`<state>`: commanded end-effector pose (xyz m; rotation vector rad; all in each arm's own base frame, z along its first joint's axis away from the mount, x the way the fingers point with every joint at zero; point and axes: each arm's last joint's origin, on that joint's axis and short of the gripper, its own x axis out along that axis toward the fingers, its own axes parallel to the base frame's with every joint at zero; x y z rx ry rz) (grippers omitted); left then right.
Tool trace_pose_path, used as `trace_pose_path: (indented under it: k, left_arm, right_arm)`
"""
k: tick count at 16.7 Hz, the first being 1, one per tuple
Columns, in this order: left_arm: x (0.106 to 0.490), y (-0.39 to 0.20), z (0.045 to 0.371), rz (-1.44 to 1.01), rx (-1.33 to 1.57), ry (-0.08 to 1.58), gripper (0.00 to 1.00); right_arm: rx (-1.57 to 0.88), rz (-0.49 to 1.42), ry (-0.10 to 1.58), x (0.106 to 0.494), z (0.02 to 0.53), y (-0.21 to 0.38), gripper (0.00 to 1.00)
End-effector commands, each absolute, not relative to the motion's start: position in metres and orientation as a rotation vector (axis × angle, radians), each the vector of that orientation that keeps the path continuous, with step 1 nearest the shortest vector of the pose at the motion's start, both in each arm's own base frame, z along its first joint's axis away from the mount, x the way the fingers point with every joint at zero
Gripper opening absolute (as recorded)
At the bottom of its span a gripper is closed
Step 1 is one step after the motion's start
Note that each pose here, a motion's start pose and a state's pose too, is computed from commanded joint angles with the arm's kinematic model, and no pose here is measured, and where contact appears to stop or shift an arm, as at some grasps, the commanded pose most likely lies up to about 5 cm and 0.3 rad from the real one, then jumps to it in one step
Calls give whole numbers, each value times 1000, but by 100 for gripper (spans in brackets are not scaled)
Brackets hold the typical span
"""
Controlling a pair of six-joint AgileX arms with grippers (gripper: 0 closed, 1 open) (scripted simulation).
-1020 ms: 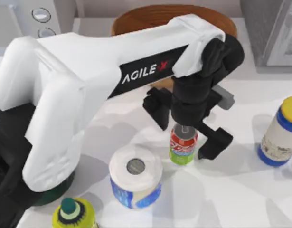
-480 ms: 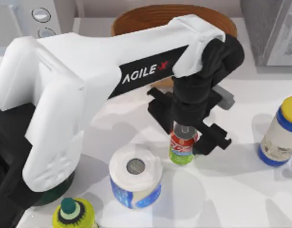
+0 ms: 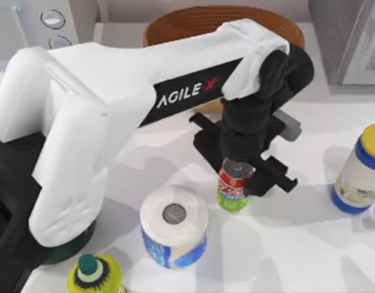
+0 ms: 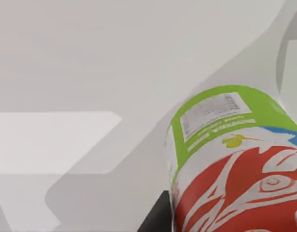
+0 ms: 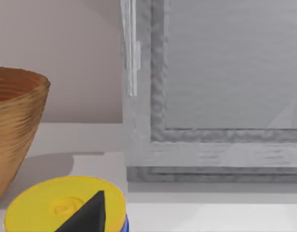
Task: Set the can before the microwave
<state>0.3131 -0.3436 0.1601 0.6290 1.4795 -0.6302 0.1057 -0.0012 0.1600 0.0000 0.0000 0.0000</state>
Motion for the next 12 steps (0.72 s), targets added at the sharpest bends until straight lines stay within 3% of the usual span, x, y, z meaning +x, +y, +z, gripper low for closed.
trace_pose_path:
  k: [9,12]
  left_arm:
    - [313,-344,161,-632,631,1479,0]
    - [313,-345,175,-631,635,1488,0]
  right_arm:
    - [0,0,0,106,160,-1,100]
    - [0,0,0,106,160,-1,100]
